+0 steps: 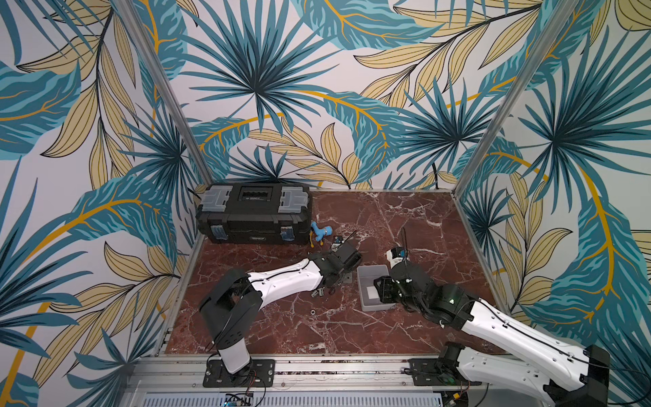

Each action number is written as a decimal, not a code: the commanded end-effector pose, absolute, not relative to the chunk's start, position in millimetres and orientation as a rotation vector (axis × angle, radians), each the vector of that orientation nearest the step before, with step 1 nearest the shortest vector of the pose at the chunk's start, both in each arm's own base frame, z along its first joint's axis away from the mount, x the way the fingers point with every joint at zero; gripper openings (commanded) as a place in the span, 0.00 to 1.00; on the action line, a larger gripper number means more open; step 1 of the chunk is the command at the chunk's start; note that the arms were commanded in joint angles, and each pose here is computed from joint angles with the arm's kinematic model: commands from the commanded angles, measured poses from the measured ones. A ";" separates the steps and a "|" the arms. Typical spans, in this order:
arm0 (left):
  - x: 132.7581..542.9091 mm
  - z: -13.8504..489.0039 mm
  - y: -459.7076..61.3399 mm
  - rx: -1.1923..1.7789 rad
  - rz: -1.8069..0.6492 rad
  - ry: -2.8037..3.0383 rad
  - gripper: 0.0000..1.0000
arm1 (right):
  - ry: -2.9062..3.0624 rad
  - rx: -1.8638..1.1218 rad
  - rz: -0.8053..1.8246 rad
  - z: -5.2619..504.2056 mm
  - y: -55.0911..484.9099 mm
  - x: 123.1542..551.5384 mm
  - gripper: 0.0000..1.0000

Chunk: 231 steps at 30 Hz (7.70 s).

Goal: Put the socket on the desktop into the storage box
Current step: Pick up the socket head at the center of the board, then place the socket head in the storage box, then pick up the socket head at the center of the board.

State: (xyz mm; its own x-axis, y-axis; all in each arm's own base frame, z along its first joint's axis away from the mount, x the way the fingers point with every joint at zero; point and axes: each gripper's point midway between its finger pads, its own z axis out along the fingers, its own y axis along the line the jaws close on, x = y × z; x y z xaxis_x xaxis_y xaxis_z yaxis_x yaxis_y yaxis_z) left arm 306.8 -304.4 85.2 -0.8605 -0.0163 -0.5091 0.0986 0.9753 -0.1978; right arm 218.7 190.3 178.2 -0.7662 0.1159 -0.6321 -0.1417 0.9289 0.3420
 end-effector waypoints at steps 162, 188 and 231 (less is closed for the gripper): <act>207.9 178.5 -394.7 0.493 -1.152 2.348 0.00 | 2.465 0.311 0.159 160.5 107.0 223.7 0.54; 246.6 122.4 -429.7 0.595 -0.732 2.438 0.00 | 2.477 0.310 0.226 155.8 110.8 217.4 0.51; 231.1 152.8 -146.7 -0.174 -0.402 2.373 0.51 | 2.689 -0.326 0.192 69.2 308.4 279.1 0.46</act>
State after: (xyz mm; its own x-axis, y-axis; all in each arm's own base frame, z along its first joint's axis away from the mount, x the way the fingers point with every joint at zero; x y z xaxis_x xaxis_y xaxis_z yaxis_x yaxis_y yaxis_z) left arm 233.5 -143.2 164.0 -0.7108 -0.2174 -0.6690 -0.0074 0.9533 -0.3019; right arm 274.9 304.7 70.3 -0.8860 -0.1788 -0.4279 -0.2358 0.9682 0.0837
